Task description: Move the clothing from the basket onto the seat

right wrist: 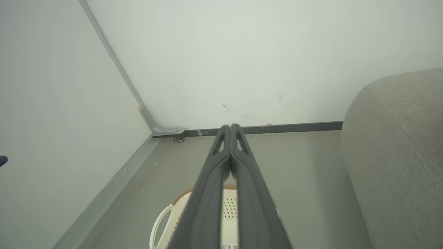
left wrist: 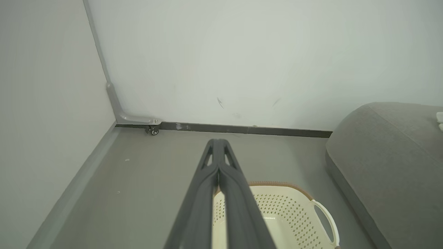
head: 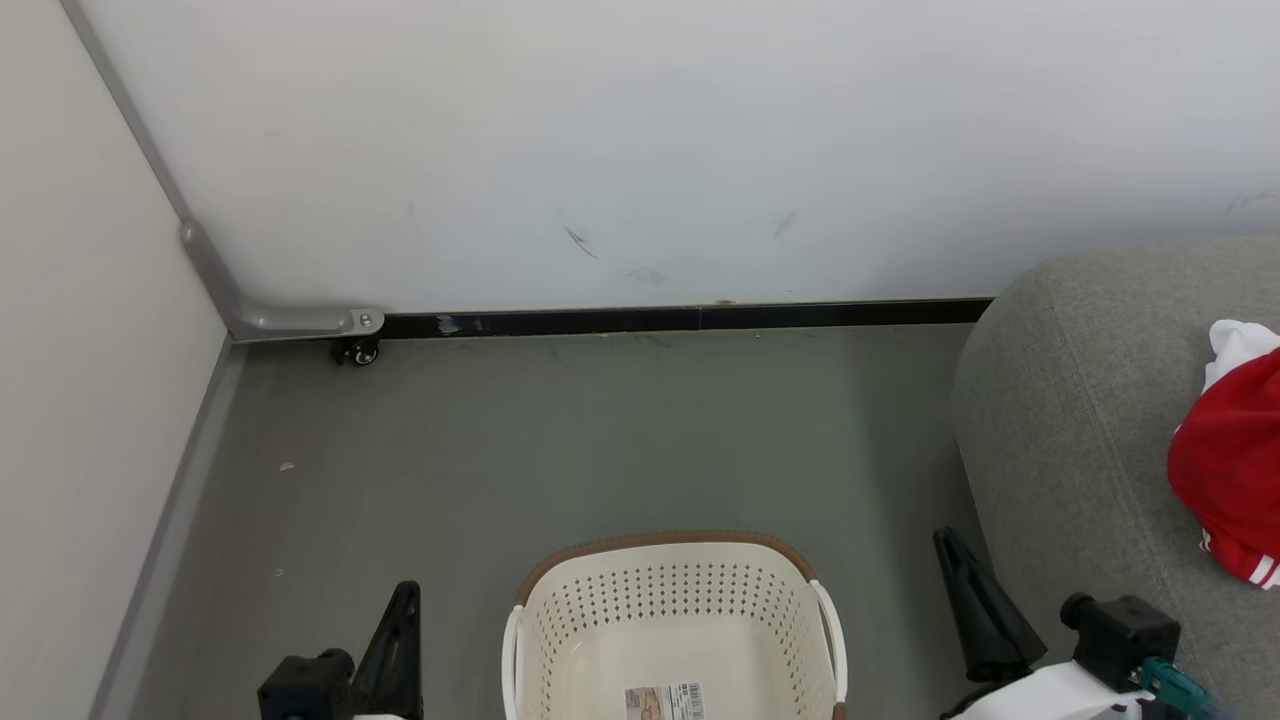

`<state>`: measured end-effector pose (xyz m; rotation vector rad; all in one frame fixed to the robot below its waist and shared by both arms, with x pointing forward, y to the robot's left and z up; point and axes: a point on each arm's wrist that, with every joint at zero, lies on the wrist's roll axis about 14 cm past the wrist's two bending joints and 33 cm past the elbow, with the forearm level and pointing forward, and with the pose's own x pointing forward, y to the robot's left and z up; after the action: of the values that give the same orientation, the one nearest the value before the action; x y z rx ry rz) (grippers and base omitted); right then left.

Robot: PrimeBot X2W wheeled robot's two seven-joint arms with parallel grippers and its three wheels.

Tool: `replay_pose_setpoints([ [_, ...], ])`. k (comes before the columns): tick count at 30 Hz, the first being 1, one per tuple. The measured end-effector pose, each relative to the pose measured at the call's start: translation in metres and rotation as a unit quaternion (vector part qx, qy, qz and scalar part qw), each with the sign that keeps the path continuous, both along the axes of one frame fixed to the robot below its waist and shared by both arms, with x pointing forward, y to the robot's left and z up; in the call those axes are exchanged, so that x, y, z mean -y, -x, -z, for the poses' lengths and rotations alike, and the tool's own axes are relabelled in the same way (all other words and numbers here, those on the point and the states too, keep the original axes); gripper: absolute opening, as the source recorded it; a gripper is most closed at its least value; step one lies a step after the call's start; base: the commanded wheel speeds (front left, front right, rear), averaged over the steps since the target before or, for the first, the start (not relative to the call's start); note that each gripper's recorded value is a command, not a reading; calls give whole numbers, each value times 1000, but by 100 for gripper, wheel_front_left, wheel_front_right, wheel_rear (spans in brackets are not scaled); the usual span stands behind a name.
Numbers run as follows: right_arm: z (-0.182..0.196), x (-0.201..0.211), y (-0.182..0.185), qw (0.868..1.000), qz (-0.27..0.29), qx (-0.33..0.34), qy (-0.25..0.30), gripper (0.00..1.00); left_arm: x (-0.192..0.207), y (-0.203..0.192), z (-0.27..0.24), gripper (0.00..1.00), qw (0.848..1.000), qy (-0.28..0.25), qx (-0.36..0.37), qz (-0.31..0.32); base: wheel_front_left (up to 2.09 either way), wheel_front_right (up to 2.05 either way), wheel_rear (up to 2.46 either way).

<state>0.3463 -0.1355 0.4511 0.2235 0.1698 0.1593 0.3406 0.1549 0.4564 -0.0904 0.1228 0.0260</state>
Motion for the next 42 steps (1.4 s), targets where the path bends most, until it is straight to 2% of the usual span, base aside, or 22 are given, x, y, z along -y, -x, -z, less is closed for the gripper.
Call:
replay_pose_setpoints([
  [9,-4,9,-2,996,35,-5,-86,0,-6,-3,3,0,996,87,-21,-25,0,0,0],
  [21,-2,21,-5,983,69,-21,-169,0,-12,-8,7,0,982,181,-44,-42,0,0,0],
  [31,-4,31,-8,965,92,-28,-244,0,-14,-11,9,0,959,271,-57,-56,0,0,0],
  [42,-5,39,-8,942,112,-34,-314,0,-17,-12,9,0,934,347,-62,-63,0,0,0],
])
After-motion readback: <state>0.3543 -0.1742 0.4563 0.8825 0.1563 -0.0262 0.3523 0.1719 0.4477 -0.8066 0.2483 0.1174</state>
